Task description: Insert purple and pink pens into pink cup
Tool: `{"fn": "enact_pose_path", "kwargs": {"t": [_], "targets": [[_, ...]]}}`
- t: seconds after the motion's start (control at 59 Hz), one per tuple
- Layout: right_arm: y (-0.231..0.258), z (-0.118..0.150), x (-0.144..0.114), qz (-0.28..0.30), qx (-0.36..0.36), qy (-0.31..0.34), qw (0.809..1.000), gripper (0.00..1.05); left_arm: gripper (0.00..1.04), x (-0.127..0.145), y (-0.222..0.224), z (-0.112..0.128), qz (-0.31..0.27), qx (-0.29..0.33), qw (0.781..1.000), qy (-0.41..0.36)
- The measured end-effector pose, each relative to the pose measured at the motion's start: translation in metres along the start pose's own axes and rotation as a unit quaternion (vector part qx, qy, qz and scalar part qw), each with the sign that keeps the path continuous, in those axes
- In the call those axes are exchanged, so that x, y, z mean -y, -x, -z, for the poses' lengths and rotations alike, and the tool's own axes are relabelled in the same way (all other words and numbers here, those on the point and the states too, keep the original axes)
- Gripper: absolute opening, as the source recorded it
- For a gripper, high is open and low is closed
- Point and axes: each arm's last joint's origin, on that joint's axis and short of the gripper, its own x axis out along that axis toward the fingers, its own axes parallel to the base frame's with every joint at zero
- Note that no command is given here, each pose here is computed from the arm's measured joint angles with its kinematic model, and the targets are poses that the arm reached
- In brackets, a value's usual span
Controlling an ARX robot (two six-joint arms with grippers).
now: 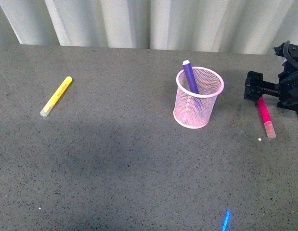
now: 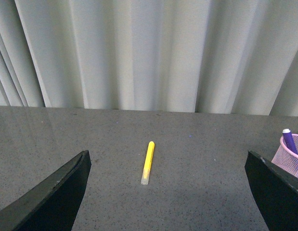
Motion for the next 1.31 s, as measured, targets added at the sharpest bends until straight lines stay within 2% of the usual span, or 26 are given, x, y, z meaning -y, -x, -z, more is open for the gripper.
{"fn": "enact_pose_path", "kwargs": {"t": [0.17, 0.305, 0.356, 0.712, 0.95, 1.068, 1.153, 1.306], "targets": [[-0.001, 0.000, 0.004, 0.004, 0.003, 0.002, 1.000, 0.49, 0.98, 0.000, 0.000, 0.000, 0.000, 0.000, 1.000, 0.000], [-0.003, 0.000, 0.008, 0.008, 0.006, 0.001, 1.000, 0.20, 0.98, 0.000, 0.000, 0.000, 0.000, 0.000, 1.000, 0.000], [-0.003, 0.000, 0.008, 0.006, 0.008, 0.001, 1.000, 0.13, 0.98, 0.000, 0.000, 0.000, 0.000, 0.000, 1.000, 0.000], [-0.002, 0.002, 0.011, -0.001, 0.024, -0.003, 1.000, 0.11, 0.98, 0.000, 0.000, 0.000, 0.000, 0.000, 1.000, 0.000], [0.022, -0.003, 0.006, -0.047, 0.118, -0.034, 0.991, 0.11, 0.98, 0.000, 0.000, 0.000, 0.000, 0.000, 1.000, 0.000], [0.056, -0.016, -0.002, -0.078, 0.180, -0.035, 0.980, 0.11, 0.98, 0.000, 0.000, 0.000, 0.000, 0.000, 1.000, 0.000], [0.096, -0.028, -0.014, -0.118, 0.245, -0.028, 0.962, 0.11, 0.98, 0.000, 0.000, 0.000, 0.000, 0.000, 1.000, 0.000], [0.151, -0.036, -0.031, -0.171, 0.309, -0.010, 0.935, 0.11, 0.98, 0.000, 0.000, 0.000, 0.000, 0.000, 1.000, 0.000]]}}
